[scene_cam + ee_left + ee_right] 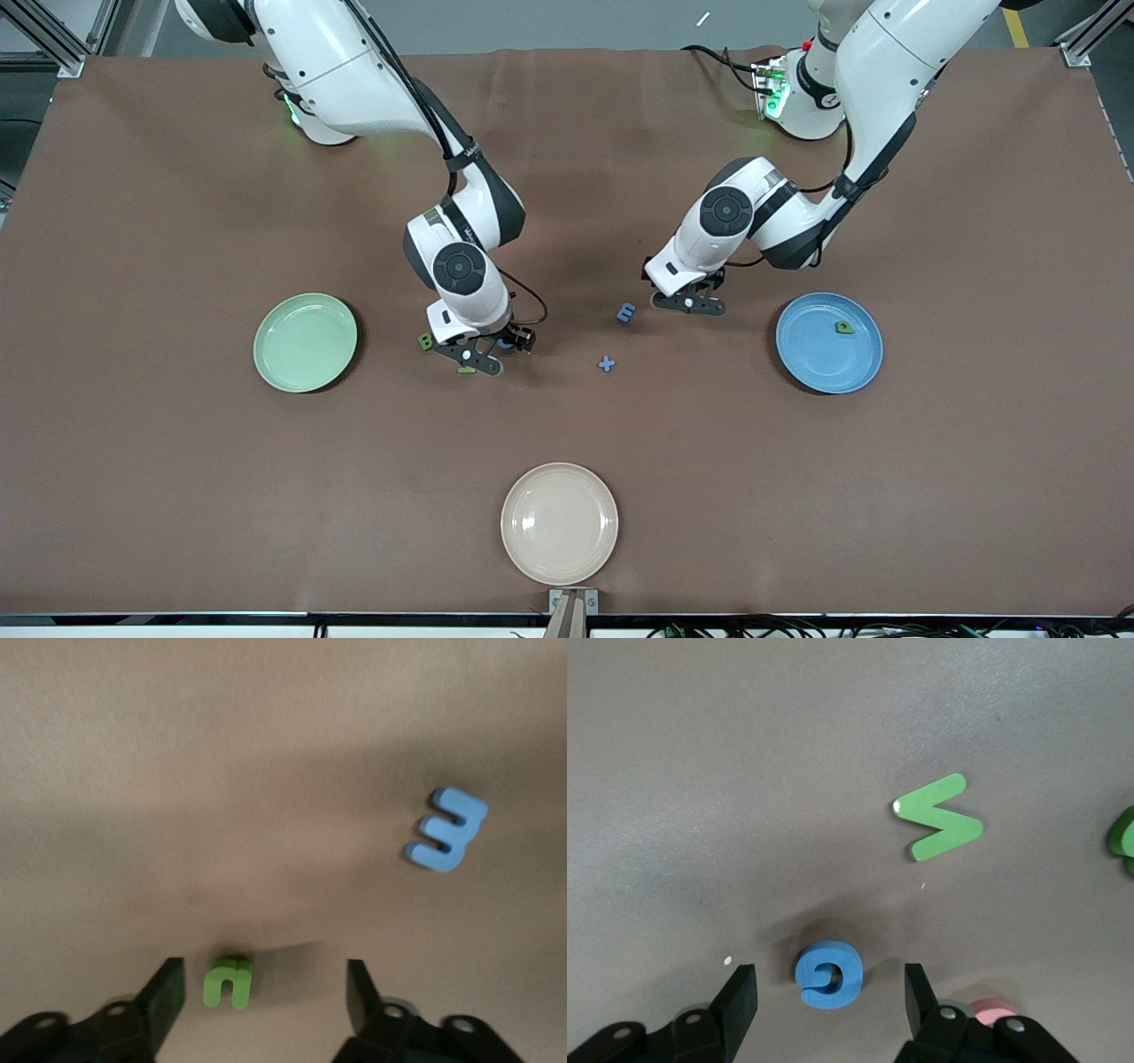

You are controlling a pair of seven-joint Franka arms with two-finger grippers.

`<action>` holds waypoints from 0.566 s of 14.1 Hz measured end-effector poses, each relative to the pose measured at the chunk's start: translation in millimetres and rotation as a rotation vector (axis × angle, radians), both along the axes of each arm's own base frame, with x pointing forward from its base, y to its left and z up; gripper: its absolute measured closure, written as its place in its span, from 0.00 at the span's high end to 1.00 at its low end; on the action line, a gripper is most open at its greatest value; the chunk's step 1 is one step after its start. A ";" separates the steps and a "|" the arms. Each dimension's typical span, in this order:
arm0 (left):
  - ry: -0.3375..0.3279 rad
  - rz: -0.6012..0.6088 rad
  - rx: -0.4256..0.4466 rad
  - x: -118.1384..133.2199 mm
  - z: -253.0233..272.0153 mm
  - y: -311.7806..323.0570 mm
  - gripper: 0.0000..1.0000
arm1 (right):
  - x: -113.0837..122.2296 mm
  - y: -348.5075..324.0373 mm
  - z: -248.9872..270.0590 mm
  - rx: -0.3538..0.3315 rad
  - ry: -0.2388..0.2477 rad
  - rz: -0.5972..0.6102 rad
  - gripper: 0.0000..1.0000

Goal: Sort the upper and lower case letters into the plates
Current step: 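Place the green n in the blue plate while the right gripper places the blue c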

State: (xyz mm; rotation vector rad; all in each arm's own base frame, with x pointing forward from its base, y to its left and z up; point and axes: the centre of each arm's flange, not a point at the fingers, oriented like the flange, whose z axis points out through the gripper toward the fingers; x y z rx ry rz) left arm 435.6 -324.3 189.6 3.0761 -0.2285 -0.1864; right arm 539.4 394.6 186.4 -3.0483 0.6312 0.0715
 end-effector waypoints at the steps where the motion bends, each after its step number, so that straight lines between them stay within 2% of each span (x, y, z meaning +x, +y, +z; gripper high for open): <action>1: 0.003 -0.010 0.006 -3.6 -2.5 0.3 0.80 | 0.0 1.2 -2.2 0.000 -0.001 0.001 0.75; 2: 0.003 -0.021 0.012 -6.6 -4.6 0.8 0.75 | -0.1 1.9 -4.0 0.000 -0.002 0.002 0.74; 5: 0.014 -0.034 0.024 -14.2 -10.5 3.4 0.71 | 0.1 2.3 -6.2 0.000 -0.002 0.002 0.67; 6: 0.015 -0.039 0.027 -15.8 -11.9 4.1 0.68 | 0.4 2.6 -6.0 0.001 -0.003 0.002 0.56; 8: 0.017 -0.044 0.031 -17.8 -13.5 5.1 0.64 | 0.4 3.8 -5.5 0.001 -0.004 0.003 0.45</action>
